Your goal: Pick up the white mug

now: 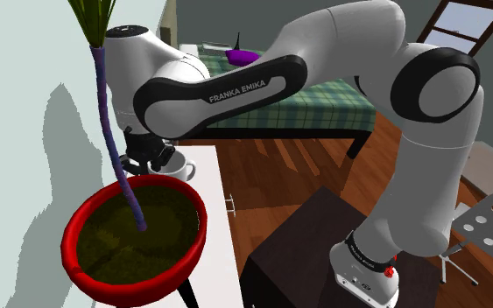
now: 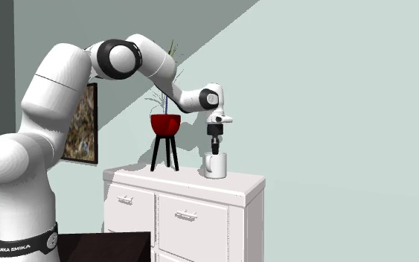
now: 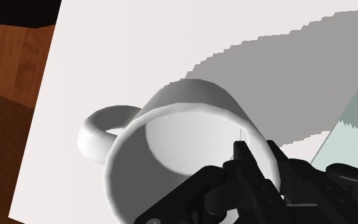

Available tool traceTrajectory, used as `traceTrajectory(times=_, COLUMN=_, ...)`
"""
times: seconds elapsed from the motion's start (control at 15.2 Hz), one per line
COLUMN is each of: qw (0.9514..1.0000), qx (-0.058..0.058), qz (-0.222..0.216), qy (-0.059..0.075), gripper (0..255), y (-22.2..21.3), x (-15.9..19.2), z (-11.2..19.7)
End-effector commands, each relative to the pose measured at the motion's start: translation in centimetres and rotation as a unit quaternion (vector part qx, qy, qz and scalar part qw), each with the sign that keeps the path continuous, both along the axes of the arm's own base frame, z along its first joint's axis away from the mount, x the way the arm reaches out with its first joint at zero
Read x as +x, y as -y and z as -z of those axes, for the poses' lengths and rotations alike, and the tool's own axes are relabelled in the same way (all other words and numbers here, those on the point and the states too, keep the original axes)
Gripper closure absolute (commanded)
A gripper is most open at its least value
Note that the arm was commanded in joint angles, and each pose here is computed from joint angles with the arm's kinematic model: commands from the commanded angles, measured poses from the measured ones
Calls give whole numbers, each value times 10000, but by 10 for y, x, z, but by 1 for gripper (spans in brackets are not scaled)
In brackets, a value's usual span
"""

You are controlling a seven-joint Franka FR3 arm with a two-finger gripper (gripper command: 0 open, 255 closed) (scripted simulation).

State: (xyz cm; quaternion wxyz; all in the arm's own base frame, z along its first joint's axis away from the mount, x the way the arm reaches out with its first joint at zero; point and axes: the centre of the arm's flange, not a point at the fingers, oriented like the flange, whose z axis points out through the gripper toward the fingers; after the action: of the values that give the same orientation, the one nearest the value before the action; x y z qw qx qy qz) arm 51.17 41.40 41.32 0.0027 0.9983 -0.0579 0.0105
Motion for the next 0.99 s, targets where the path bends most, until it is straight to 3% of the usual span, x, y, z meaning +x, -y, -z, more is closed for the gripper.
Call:
traceTrajectory(times=0.0, qw=10000, qx=-1, qz=0, qy=-1, gripper=255, y=0, x=0, z=-5)
traceTrajectory(times=0.92, qw=10000, qx=-1, qz=0, qy=-1, gripper=255, y=0, x=0, z=-79)
